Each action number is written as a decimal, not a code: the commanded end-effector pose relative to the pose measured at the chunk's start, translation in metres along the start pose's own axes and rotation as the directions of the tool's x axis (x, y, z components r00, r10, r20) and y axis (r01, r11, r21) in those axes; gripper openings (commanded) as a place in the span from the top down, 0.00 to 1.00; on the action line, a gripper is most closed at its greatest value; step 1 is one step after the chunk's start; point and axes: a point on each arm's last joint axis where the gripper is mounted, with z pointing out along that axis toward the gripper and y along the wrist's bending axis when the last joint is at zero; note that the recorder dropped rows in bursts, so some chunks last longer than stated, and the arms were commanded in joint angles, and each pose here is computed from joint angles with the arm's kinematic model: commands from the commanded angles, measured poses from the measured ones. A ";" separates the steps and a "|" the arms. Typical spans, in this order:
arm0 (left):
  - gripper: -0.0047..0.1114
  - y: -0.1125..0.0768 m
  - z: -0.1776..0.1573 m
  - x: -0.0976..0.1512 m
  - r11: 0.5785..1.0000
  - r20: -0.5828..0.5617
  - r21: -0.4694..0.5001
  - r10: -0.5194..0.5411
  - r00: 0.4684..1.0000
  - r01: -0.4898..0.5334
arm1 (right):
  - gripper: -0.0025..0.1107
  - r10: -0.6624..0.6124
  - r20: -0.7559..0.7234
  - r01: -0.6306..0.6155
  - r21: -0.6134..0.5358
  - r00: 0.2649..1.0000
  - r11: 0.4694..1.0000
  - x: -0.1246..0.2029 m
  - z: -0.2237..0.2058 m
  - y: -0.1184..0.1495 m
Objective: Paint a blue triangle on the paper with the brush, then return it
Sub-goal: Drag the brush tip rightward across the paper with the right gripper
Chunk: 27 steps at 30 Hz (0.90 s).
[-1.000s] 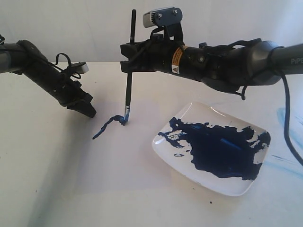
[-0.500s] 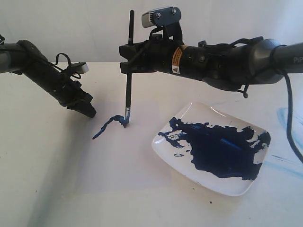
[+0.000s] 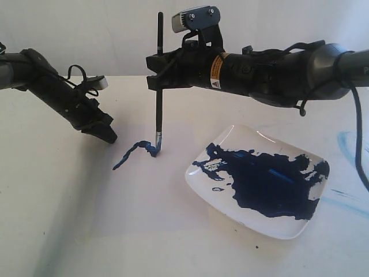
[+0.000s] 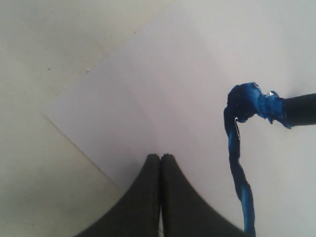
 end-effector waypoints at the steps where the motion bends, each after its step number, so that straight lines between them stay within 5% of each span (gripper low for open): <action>1: 0.96 -0.002 0.001 0.000 1.000 -0.009 0.025 -0.004 1.000 0.004 | 0.98 0.013 -0.015 -0.013 -0.004 1.000 1.000 -0.001 -0.003 0.002; 27: 0.96 -0.003 0.001 0.001 1.000 -0.013 0.029 -0.004 1.000 0.004 | 0.98 -0.014 -0.066 0.012 -0.036 0.998 0.999 -0.006 -0.012 0.009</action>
